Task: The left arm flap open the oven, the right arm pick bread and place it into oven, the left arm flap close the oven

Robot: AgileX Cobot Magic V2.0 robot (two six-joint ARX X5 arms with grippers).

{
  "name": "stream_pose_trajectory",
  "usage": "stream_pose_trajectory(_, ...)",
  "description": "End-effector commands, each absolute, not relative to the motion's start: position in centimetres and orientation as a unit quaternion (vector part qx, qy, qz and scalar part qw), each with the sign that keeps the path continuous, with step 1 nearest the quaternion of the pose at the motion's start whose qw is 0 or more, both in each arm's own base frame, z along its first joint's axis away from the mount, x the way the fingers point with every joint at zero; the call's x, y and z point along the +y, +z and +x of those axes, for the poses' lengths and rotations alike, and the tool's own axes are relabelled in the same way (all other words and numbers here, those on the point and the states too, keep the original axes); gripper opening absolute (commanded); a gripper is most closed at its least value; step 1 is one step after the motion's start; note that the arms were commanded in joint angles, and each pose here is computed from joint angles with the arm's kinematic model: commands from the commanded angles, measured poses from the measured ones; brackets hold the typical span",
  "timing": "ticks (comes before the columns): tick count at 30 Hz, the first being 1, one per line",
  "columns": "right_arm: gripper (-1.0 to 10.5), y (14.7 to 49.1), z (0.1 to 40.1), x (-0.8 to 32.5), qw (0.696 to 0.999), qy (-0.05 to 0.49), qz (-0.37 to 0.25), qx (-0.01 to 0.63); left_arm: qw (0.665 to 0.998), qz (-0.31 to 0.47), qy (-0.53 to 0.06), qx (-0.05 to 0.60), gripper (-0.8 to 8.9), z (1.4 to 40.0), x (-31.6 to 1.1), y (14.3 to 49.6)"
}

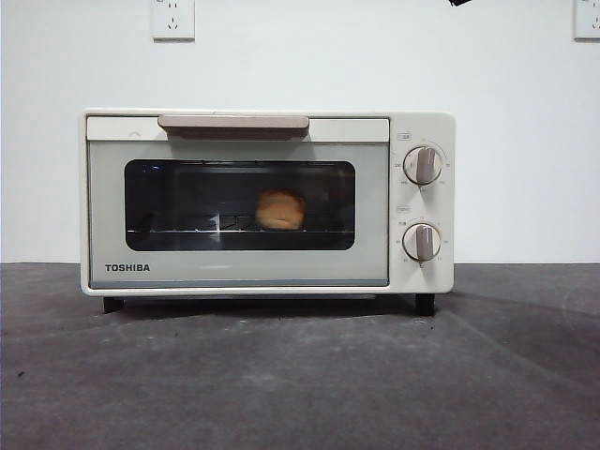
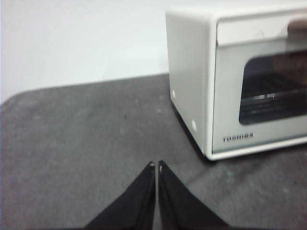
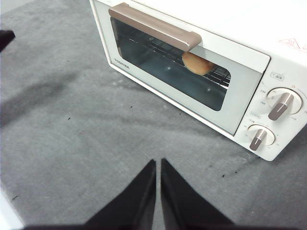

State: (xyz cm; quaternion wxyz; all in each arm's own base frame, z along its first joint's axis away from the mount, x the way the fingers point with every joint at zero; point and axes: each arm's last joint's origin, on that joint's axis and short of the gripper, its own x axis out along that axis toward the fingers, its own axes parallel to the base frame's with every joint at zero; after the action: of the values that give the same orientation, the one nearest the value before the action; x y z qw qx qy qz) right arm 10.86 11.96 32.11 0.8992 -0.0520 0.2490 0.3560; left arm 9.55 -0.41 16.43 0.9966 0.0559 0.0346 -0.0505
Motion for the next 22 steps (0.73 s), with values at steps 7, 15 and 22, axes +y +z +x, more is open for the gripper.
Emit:
stream_pose_trajectory(7,0.1,32.3,10.87,12.2,0.899,0.359,-0.051,0.246,0.994,0.055,-0.051,0.085,0.19,9.55,-0.39,14.96)
stream_pose_trajectory(15,0.1,32.3,10.87,12.2,0.899,0.359,-0.051,0.246,0.994,0.055,-0.051,0.085,0.19,9.55,-0.39,14.96)
stream_pose_trajectory(22,0.1,32.29,10.87,12.2,0.899,0.359,-0.051,0.246,0.994,0.055,-0.051,0.085,0.19,9.55,-0.39,14.96)
